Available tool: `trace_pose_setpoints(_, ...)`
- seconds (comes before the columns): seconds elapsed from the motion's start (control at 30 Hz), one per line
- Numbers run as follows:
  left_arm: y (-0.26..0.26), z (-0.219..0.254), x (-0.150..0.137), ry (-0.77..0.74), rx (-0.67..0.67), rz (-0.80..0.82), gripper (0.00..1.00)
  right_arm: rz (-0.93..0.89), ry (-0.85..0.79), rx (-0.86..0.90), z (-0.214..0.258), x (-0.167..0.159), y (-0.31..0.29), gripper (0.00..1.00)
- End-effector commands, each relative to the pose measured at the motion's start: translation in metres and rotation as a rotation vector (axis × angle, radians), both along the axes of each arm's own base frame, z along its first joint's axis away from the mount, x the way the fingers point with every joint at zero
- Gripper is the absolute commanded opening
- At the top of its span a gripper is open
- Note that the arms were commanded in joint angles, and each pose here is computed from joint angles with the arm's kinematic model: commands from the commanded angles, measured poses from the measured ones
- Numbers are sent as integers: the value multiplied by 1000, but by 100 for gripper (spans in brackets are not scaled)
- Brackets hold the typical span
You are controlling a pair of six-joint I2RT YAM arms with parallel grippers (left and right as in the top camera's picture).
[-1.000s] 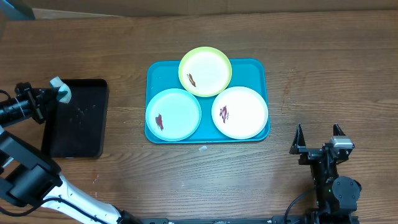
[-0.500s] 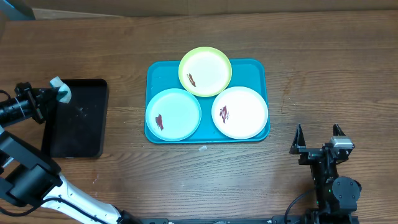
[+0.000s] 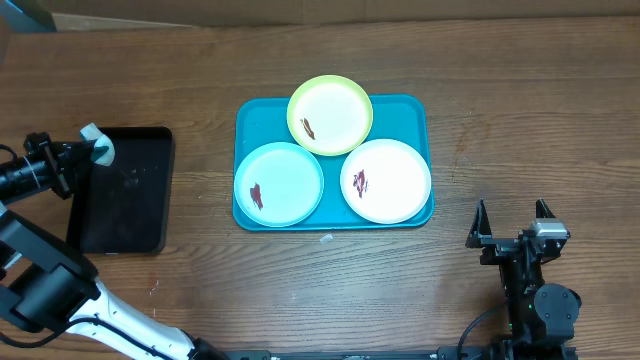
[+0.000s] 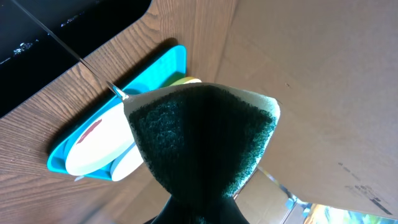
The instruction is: Clean dirty plates on tray and stack at the side
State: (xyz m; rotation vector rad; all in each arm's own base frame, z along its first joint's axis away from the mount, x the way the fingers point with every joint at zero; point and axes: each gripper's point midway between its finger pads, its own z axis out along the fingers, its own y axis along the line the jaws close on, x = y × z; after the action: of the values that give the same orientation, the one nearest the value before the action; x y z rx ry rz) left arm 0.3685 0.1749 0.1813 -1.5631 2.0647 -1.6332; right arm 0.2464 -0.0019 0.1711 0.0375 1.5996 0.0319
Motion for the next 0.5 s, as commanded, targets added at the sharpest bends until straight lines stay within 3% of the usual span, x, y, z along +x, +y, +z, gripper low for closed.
trace_pose_setpoints(0.0,0,21,4,-54,6,13,4,6,-5,-4,-1,0,1,100)
trace_pose_setpoints(0.47,-1,22,4,-53,-4,17,4,6,-5,-4,-1,0,1,100)
